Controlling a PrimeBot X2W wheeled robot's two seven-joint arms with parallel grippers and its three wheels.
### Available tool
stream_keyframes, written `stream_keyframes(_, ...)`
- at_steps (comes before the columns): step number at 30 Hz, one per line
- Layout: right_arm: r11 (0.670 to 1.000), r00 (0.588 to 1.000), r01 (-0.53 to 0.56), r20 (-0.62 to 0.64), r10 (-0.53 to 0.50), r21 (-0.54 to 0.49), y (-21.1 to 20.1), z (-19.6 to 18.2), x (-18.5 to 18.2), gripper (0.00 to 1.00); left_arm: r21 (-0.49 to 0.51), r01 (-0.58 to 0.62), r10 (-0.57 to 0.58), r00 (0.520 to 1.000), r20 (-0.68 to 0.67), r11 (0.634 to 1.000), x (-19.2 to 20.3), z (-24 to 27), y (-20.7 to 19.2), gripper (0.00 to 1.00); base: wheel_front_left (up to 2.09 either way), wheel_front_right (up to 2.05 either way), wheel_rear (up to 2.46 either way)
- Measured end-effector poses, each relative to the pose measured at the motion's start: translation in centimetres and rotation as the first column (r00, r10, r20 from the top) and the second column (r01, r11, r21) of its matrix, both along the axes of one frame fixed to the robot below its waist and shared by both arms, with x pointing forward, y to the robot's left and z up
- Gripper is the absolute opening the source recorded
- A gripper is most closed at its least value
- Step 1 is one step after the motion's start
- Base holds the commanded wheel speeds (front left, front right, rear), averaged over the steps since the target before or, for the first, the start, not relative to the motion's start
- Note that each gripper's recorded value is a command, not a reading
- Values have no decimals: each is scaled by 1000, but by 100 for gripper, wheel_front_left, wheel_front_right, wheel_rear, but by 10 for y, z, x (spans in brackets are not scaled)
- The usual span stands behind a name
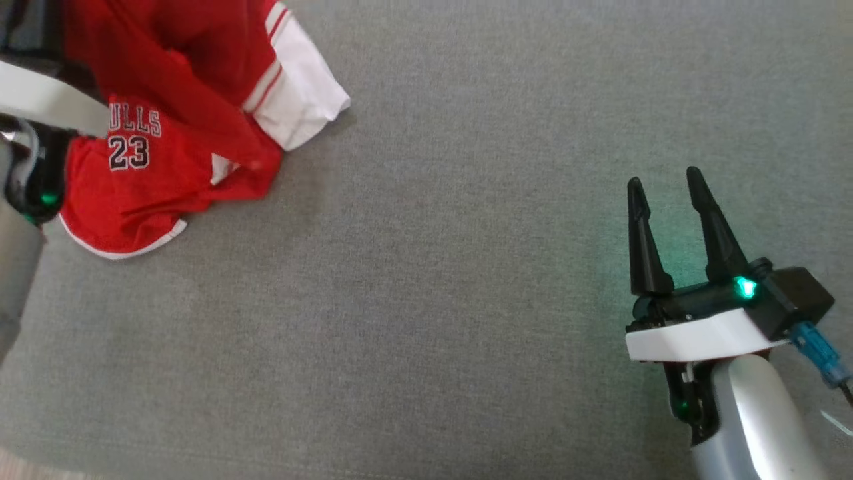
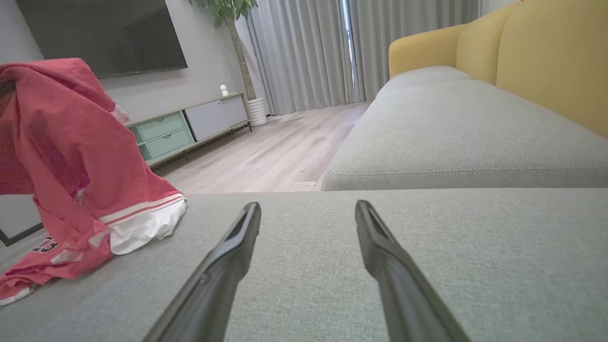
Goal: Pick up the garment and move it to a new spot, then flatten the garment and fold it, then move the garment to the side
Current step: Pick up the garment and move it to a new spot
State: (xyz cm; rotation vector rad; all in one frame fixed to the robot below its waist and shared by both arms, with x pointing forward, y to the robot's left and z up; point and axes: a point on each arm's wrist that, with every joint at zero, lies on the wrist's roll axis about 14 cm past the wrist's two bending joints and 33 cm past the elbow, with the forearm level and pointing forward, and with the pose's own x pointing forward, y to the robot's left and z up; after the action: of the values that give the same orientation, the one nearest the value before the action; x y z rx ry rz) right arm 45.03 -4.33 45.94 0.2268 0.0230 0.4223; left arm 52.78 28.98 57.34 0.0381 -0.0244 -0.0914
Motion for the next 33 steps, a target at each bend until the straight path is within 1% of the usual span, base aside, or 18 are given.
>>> stream_keyframes(3, 1000, 1000, 5, 10, -5, 15, -1, 9, -4, 100, 23, 54, -55, 996, 70, 998, -2, 28, -15, 0, 0, 0, 0)
stream_keyframes(5, 1000, 1000, 12, 18, -12, 25, -4, 14, -6, 100, 42, 99, -102, 990, 99, 994, -3, 41, -32, 0, 0, 0, 0)
stream_keyframes(9, 998, 999, 41, 31, -42, 44, -15, 25, -11, 100, 69, 197, -203, 975, 94, 978, -2, 51, -78, 0, 0, 0, 0)
stream_keyframes(12, 996, 997, 65, 37, -67, 54, -24, 30, -15, 100, 58, 292, -296, 951, 89, 955, -4, 55, -123, 0, 0, 0, 0)
stream_keyframes(14, 995, 996, 80, 39, -82, 60, -30, 33, -19, 100, 28, 363, -364, 928, 77, 931, -8, 53, -157, 0, 0, 0, 0)
stream_keyframes(17, 991, 993, 110, 39, -113, 70, -41, 37, -24, 100, -49, 456, -454, 890, 48, 889, -13, 43, -208, 0, 0, 0, 0)
stream_keyframes(19, 987, 989, 139, 39, -142, 75, -52, 38, -26, 100, -80, 508, -506, 862, 39, 858, -15, 38, -240, 0, 0, 0, 0)
stream_keyframes(25, 975, 976, 204, 62, -209, 88, -77, 50, -29, 100, -186, 643, -652, 758, 17, 743, -26, 21, -338, 0, 0, 0, 0)
stream_keyframes(26, 973, 974, 214, 62, -220, 87, -81, 51, -31, 100, -209, 656, -666, 745, 26, 726, -28, 21, -353, 41, 0, 0, 0)
stream_keyframes(27, 969, 970, 232, 61, -237, 86, -88, 51, -32, 100, -229, 675, -687, 726, 39, 701, -31, 21, -368, 100, 0, 0, 0)
stream_keyframes(29, 960, 960, 268, 58, -273, 83, -101, 51, -36, 100, -252, 715, -729, 682, 47, 652, -40, 18, -395, 100, 0, 0, 0)
stream_keyframes(30, 955, 955, 284, 57, -290, 82, -106, 51, -38, 100, -260, 727, -742, 668, 58, 635, -42, 19, -404, 100, 0, 0, 0)
stream_keyframes(32, 946, 946, 313, 56, -318, 78, -117, 51, -41, 100, -263, 744, -749, 655, 102, 614, -42, 28, -415, 100, 0, 0, 0)
stream_keyframes(33, 943, 943, 324, 56, -328, 75, -120, 52, -42, 100, -263, 745, -744, 656, 126, 613, -39, 33, -416, 100, 0, 0, 0)
